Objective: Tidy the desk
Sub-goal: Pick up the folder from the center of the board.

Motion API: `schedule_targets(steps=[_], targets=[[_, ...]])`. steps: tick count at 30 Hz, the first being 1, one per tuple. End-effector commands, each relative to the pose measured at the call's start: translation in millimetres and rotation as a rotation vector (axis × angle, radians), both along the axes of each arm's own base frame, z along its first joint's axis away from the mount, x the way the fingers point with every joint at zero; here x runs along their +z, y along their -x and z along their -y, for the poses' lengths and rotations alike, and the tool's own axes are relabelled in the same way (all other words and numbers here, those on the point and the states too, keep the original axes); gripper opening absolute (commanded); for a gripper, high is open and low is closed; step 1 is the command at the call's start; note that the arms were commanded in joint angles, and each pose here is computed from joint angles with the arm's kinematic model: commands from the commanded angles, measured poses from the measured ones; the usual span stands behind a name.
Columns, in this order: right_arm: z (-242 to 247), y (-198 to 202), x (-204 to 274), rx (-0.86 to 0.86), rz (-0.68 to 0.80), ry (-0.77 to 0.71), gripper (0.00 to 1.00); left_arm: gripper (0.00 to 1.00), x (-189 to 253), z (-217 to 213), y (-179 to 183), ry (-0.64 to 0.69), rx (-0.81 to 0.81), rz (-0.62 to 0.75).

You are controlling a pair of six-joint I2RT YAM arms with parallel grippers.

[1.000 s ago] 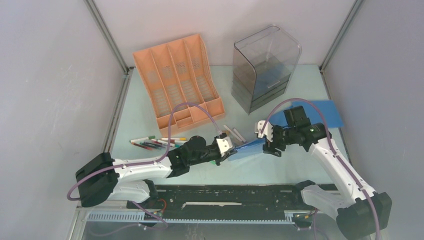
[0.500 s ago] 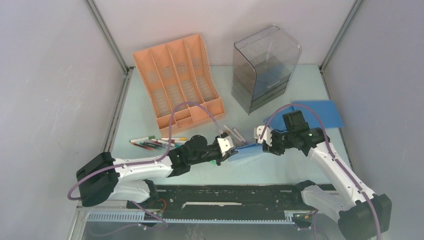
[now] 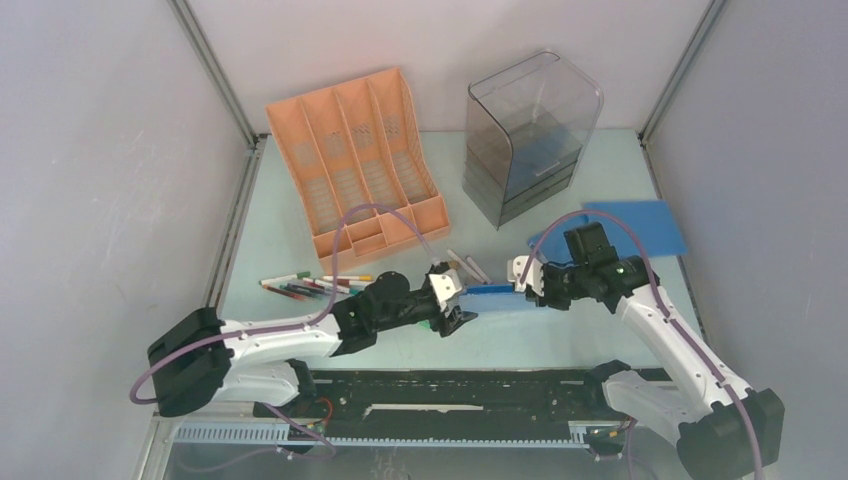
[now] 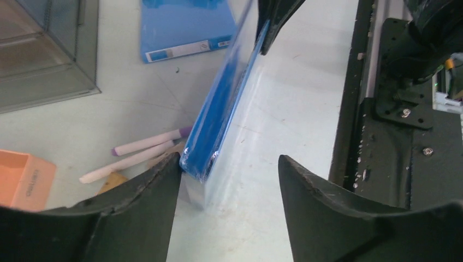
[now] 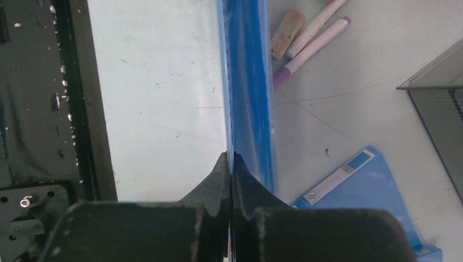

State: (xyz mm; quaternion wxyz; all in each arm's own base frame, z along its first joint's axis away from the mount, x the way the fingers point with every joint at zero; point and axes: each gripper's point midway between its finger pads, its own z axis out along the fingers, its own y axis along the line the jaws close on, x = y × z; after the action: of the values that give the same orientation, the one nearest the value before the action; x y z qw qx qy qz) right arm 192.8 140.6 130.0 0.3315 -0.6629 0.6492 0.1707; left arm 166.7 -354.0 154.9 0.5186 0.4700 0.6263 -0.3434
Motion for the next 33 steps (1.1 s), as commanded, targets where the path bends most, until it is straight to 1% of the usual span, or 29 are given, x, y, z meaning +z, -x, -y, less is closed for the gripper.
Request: schedule_targets(steps=[1, 3, 5, 8, 11, 14, 16, 21, 24, 28, 33], targets=[[-2.7, 15.5, 9.0, 0.077, 0.013, -0.022, 0.00, 0.81, 33.5, -15.8, -4.5, 0.140, 0.065, 0.055], [-3.4, 20.5, 11.1, 0.097, 0.012, -0.032, 0.00, 0.98, 40.2, -26.6, -5.5, 0.193, 0.097, 0.074], [-3.7, 23.8, 12.5, 0.111, 0.011, -0.041, 0.00, 1.00, 46.1, -34.8, -2.0, 0.235, 0.092, 0.089], [-3.8, 28.8, 13.4, 0.133, 0.004, -0.048, 0.00, 1.00, 45.0, -39.6, 6.2, 0.243, 0.042, 0.100], [-4.8, 32.6, 15.5, 0.150, -0.006, -0.056, 0.00, 1.00, 37.5, -38.4, 13.2, 0.222, -0.008, 0.120], [-4.9, 35.2, 14.9, 0.160, -0.015, -0.056, 0.00, 1.00, 28.2, -30.8, 30.1, 0.217, -0.130, 0.148], [-4.9, 36.1, 14.2, 0.166, -0.019, -0.055, 0.00, 1.00, 25.9, -26.2, 36.4, 0.237, -0.177, 0.162], [-6.1, 39.3, 14.3, 0.181, -0.025, -0.062, 0.00, 1.00, 8.8, -9.7, 27.9, 0.190, -0.188, 0.137], [-5.7, 39.5, 13.8, 0.180, -0.029, -0.059, 0.00, 0.99, -3.1, 1.8, 22.1, 0.160, -0.189, 0.094], [-5.5, 39.4, 12.8, 0.179, -0.032, -0.057, 0.00, 0.94, -10.5, 12.1, 13.1, 0.140, -0.166, 0.065], [-5.2, 39.4, 11.7, 0.177, -0.039, -0.053, 0.00, 0.83, -17.4, 19.2, 12.6, 0.122, -0.182, 0.051]])
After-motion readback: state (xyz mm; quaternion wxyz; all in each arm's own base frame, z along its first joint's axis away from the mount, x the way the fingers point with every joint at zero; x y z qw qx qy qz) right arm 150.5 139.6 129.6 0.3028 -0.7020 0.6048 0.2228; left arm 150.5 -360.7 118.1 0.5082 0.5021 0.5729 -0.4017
